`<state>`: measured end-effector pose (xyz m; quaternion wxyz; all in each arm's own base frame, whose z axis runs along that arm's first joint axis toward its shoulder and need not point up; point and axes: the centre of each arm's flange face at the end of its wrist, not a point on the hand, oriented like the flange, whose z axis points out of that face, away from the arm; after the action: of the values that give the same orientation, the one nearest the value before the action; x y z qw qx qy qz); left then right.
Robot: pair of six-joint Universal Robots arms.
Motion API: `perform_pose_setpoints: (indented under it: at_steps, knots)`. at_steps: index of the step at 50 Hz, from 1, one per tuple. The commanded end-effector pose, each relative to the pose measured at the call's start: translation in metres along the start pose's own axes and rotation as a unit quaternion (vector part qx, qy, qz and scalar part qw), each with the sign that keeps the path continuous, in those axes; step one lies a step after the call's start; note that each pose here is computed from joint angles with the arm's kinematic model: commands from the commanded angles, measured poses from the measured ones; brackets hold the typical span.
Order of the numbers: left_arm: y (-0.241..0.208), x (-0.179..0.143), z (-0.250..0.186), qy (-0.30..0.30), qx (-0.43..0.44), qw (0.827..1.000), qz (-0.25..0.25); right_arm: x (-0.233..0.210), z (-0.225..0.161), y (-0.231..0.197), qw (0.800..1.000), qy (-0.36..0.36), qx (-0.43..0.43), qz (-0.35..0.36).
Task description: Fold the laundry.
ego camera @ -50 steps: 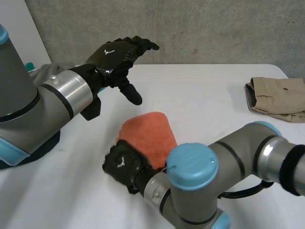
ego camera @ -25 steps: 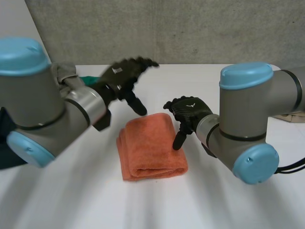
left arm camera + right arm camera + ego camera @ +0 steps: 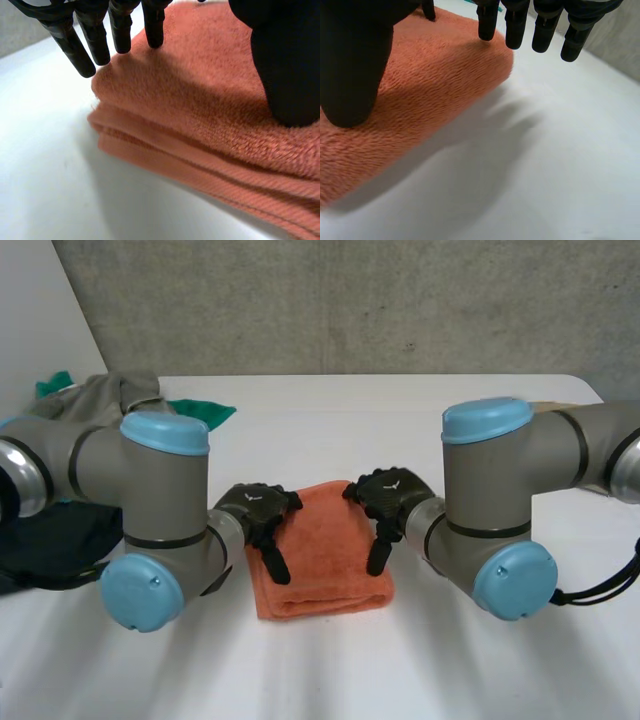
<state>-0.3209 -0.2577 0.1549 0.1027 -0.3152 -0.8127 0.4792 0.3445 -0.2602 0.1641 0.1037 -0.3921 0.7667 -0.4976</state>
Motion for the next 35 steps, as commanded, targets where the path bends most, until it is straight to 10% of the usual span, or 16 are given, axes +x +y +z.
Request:
perform_pose_setpoints:
  at_steps: [1, 10, 23, 35]
  knots:
    - [-0.041, 0.0, -0.031, 0.023, 0.068, 0.997, 0.001, -0.009, -0.03, -0.022, 0.996, 0.01, 0.034, -0.08]
    - [-0.105, -0.006, -0.088, 0.053, 0.201, 0.978, -0.007, -0.041, -0.069, -0.008, 0.992, 0.029, 0.065, -0.101]
    - [-0.126, 0.041, -0.133, 0.282, 0.261, 0.923, 0.023, -0.101, -0.051, 0.062, 0.987, 0.024, 0.098, -0.123]
    - [-0.122, 0.042, -0.127, 0.264, 0.253, 0.93, 0.014, -0.094, -0.017, 0.065, 0.976, 0.084, 0.138, -0.142]
